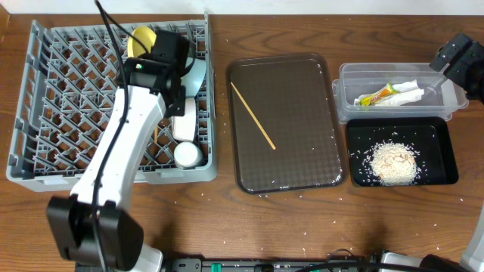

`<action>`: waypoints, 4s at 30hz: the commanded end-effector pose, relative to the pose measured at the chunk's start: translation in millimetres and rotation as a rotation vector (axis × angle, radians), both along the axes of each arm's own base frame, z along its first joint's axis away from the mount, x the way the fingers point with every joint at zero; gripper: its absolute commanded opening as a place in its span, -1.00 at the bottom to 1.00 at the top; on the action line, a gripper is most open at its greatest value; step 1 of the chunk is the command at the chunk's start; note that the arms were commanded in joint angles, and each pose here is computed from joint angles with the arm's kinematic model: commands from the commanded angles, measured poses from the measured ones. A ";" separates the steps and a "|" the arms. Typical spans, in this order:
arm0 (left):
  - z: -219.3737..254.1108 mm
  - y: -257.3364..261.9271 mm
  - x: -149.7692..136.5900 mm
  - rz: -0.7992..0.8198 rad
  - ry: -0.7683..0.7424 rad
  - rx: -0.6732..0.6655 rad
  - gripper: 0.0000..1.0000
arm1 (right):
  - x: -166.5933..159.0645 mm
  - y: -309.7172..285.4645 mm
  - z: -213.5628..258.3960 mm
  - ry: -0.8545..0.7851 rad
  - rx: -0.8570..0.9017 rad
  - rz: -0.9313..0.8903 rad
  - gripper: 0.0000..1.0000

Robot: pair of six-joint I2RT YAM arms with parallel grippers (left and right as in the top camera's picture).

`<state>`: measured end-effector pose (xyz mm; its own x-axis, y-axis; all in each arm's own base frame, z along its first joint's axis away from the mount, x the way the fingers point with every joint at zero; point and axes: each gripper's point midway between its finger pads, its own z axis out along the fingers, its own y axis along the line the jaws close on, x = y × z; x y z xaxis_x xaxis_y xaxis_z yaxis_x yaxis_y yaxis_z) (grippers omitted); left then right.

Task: Sort waste into correct bins and load items into the dishwasher
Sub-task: 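Carry the chopstick to the rack and drop it in, then return the left gripper to the tray and grasp the second chopstick, then carry the second chopstick to the rack and place it in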

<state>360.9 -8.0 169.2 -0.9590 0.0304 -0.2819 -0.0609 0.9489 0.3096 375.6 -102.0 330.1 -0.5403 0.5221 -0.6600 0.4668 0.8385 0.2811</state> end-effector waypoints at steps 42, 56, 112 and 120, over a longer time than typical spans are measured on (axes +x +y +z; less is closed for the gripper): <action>-44.0 -213.3 12.8 0.206 -0.123 -0.415 -0.29 | -0.7 -3.3 2.4 -0.004 -0.007 -0.017 0.98; -153.0 -240.5 6.4 0.280 0.062 -0.382 -0.29 | -0.7 -3.3 2.4 -0.004 -0.007 -0.017 0.98; 70.3 -76.6 -32.6 -0.099 -0.124 -0.093 -0.85 | -0.6 -3.3 2.4 -0.004 -0.007 -0.017 0.98; 24.4 -19.1 -34.2 0.013 0.008 -0.029 -0.85 | -0.7 -3.3 2.4 -0.004 -0.007 -0.017 0.98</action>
<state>326.1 -47.9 214.6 -0.9439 0.0104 -0.3299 -0.0685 0.9715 0.2267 375.5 -102.0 330.1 -0.5407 0.5218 -0.6598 0.4667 0.8387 0.2808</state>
